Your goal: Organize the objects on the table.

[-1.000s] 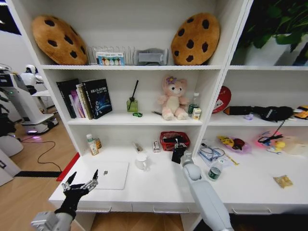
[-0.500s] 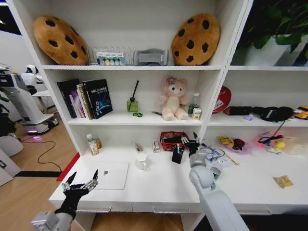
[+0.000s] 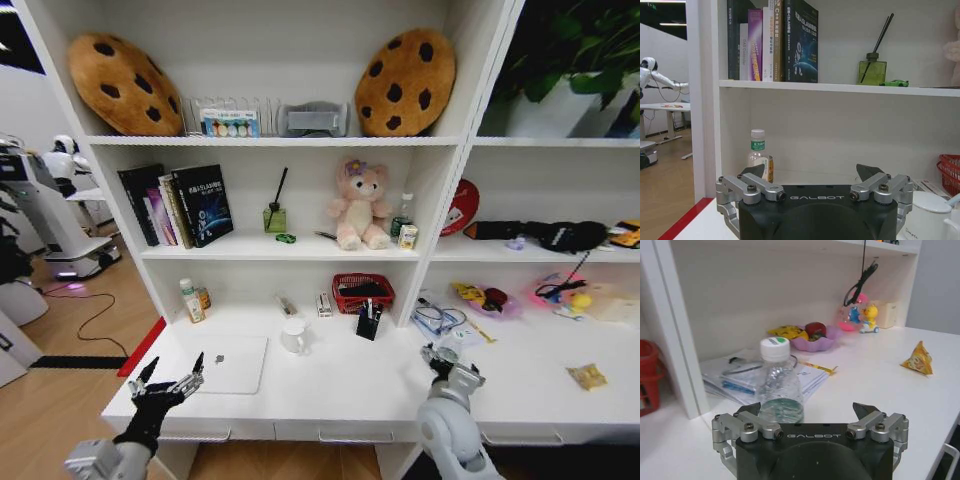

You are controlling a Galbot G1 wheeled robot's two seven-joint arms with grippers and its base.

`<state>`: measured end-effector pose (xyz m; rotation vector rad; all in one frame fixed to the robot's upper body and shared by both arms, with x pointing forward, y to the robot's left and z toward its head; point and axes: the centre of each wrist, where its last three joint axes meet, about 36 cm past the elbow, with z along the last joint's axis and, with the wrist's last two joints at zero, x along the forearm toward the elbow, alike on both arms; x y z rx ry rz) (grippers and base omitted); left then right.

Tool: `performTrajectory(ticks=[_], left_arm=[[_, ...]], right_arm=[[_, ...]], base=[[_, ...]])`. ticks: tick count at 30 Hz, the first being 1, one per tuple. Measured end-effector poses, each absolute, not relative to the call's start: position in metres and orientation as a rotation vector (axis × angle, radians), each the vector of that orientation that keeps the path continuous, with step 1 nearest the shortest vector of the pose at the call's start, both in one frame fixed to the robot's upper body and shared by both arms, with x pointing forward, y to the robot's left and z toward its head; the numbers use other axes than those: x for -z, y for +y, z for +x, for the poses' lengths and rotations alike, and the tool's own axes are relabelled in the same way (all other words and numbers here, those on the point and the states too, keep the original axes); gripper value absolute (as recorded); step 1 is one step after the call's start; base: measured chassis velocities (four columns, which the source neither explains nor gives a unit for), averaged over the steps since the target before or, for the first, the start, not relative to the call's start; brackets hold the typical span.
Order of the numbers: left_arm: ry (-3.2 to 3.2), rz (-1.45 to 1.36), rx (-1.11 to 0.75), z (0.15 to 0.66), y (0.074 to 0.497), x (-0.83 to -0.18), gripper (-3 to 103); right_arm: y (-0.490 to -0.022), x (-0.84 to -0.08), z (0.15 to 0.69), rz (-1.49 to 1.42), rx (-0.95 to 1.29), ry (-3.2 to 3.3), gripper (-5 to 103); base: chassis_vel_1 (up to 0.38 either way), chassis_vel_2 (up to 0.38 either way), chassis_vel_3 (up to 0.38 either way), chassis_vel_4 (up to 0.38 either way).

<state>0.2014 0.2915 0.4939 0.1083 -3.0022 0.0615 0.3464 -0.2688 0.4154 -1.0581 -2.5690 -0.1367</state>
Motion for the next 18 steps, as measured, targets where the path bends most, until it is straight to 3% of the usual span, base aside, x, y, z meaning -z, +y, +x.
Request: performTrajectory(ticks=[7,18], left_arm=[[-3.002,0.108,-0.062,0.201,0.291,-0.494,100],[-3.002,0.108,-0.062,0.201,0.291,-0.494,100]], right_arm=[[-0.305,-0.391,0.373,-1.054,0.146,-2.552,100],[-0.313,-0.386,0.388,-0.947,0.150,-2.600,100]], base=[[0.000,0.000,0.000,0.000],[0.000,0.000,0.000,0.000]])
